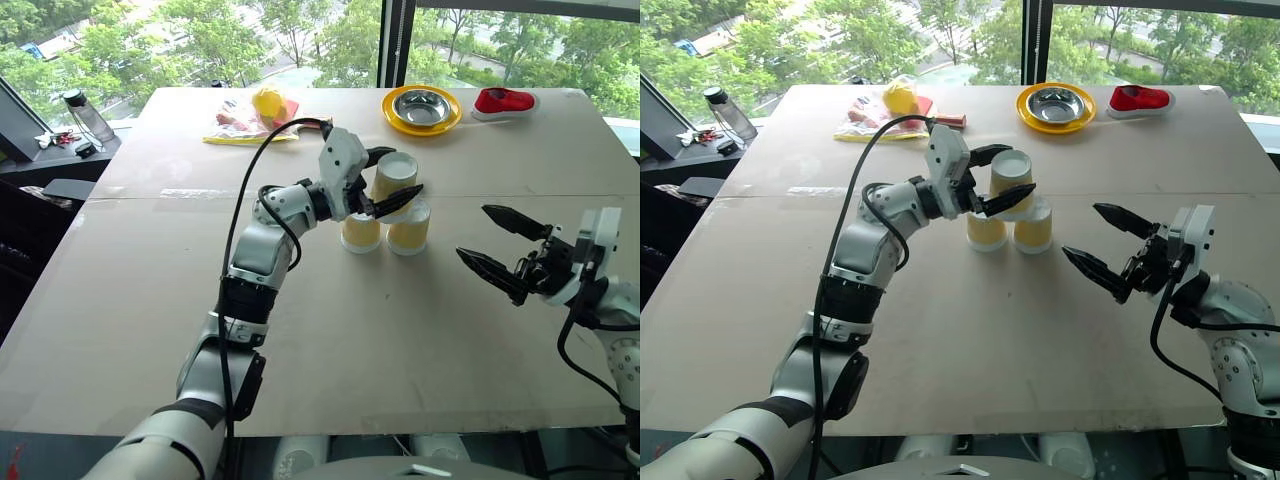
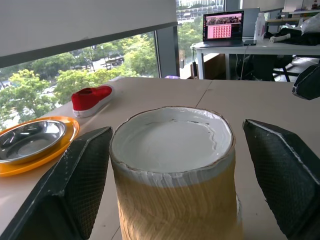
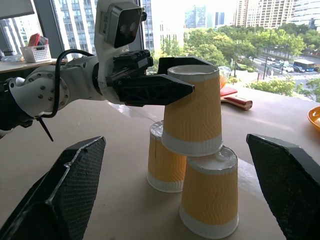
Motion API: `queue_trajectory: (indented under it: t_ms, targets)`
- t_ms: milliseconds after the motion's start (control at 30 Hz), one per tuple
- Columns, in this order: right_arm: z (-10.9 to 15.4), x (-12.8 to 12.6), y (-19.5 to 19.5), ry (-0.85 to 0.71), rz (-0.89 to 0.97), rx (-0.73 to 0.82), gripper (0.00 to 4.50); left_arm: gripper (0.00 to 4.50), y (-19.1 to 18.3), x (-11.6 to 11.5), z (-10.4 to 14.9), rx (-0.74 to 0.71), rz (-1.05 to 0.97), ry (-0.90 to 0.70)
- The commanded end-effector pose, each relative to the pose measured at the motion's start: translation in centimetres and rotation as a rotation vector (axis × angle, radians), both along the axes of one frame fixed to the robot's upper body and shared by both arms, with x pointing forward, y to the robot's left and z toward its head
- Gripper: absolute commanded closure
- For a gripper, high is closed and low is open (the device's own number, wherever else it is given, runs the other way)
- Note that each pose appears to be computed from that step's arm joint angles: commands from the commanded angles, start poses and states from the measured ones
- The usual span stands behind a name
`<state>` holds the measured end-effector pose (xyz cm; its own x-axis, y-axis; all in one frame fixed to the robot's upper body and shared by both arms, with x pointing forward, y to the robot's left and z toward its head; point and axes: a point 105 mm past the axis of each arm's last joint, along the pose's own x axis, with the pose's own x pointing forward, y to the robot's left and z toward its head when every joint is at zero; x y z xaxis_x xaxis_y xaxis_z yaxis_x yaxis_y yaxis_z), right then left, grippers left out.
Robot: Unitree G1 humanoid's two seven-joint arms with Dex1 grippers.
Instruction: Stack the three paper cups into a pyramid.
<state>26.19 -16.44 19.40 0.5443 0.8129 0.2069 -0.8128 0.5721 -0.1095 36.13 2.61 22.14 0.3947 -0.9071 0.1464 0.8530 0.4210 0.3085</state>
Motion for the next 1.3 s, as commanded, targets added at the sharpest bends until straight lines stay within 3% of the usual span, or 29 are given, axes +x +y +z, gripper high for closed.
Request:
queue_trajectory:
  t_ms: [33,300,433,500,633,767,933,1067,1300]
  targets:
    - [1.2,-0.4,0.1,-0.054,0.010,-0.009,0.00,0.15,0.1,-0.6,2.9,-0.057,-0.008,-0.098]
    - [1.0,-0.4,-0.3,-0.053,0.005,-0.015,0.00,0.15,0.9,-3.8,6.7,-0.087,-0.103,-0.219]
    - [0.7,-0.4,-0.4,-0.049,0.004,-0.021,0.00,0.15,2.6,-4.8,7.9,-0.126,-0.088,-0.190]
    - [0.3,-0.5,-0.6,-0.046,0.000,-0.028,0.00,0.15,4.4,-4.9,6.6,-0.097,-0.038,-0.113]
    - [-1.6,-0.6,-1.7,-0.029,-0.022,-0.042,0.00,0.15,9.8,-6.0,1.5,0.035,0.110,0.078]
    - [-5.3,-0.6,-3.2,0.043,-0.035,-0.119,0.00,0.15,14.4,-9.2,-6.3,0.148,0.290,0.328]
    - [-7.9,-0.3,-4.7,0.093,-0.044,-0.168,0.00,0.15,16.2,-11.1,-11.5,0.212,0.446,0.401]
    - [-8.8,0.0,-5.4,0.109,-0.040,-0.192,0.00,0.15,16.3,-11.6,-13.1,0.212,0.508,0.385]
    - [-9.2,0.3,-5.8,0.125,-0.018,-0.200,0.00,0.15,16.2,-11.8,-13.6,0.204,0.541,0.363]
